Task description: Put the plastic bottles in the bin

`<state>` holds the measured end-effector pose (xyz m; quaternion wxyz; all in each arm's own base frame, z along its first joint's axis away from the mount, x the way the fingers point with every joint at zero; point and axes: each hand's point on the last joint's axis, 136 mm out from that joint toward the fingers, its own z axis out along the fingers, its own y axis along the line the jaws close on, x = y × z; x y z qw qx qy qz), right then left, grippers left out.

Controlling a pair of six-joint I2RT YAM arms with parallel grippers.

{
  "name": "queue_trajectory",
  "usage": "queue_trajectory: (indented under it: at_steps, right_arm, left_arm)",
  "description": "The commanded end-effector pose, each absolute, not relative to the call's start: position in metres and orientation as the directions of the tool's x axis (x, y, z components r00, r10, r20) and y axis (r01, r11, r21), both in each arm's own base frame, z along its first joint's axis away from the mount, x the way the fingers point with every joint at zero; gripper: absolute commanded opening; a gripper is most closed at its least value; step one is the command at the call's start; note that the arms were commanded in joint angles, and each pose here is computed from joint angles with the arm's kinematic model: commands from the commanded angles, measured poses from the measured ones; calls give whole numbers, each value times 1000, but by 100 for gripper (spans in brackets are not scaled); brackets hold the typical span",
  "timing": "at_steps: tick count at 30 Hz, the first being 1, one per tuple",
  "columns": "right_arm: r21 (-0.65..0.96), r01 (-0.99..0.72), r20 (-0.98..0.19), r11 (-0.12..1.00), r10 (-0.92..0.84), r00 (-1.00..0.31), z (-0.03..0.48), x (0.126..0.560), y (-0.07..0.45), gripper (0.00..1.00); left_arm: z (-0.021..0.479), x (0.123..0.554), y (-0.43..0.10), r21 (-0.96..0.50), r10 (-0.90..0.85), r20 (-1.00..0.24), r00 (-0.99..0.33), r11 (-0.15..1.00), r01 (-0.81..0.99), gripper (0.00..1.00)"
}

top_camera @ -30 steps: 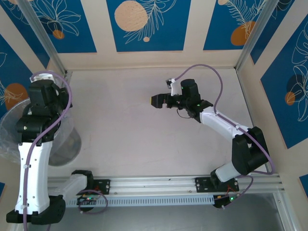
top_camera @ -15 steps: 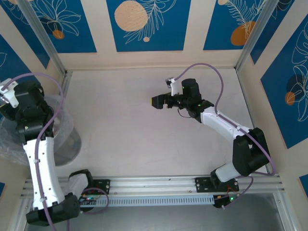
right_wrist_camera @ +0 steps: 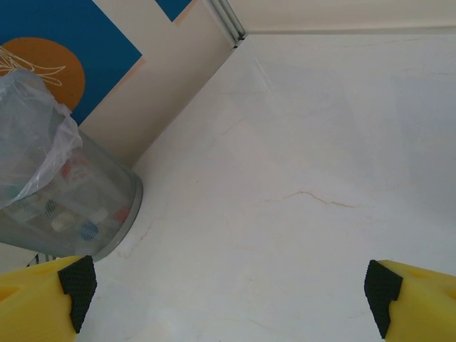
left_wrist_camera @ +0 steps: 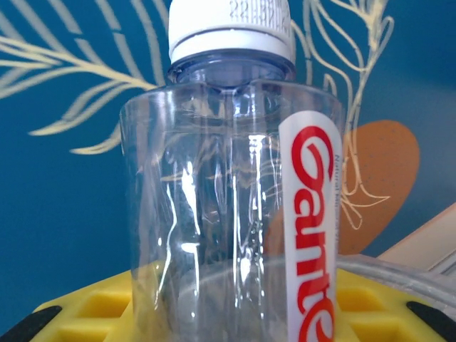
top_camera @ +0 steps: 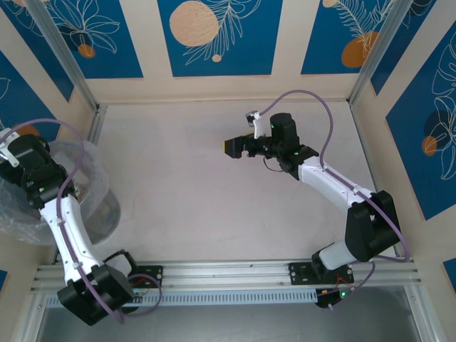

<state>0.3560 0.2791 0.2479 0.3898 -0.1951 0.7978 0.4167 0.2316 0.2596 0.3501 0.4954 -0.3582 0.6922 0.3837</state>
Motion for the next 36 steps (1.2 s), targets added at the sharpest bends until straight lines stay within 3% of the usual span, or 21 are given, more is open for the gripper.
queue_trajectory:
  at_steps: [1, 4, 7, 9, 21, 30, 36]
  right_arm:
    - [496, -668, -815, 555, 33, -578, 273, 351, 284, 99]
    - [481, -673, -823, 562, 23, -568, 273, 350, 283, 99]
    - [461, -679, -832, 571, 13, -554, 273, 350, 281, 99]
    - [449, -684, -840, 575, 11, -542, 275, 350, 280, 99]
    - [454, -681, -838, 575, 16, -545, 273, 350, 280, 99]
    - [449, -600, -829, 662, 59, -556, 265, 358, 263, 99]
    - [442, -493, -828, 750, 128, -546, 260, 365, 238, 99]
  left_arm:
    - [362, 240, 265, 163, -44, -977, -209, 477, -864, 40]
    - [351, 234, 266, 166, -49, -976, -210, 455, -875, 56]
    - [346, 224, 265, 156, -62, -978, -200, 422, -893, 81]
    - [349, 225, 259, 131, -67, -981, -181, 458, -879, 88]
    - [389, 230, 198, -178, -321, -946, -43, 626, -760, 99]
    - [420, 262, 111, -251, -327, -943, -64, 823, -509, 99]
    - [411, 297, 59, -249, -305, -945, -117, 905, -346, 99]
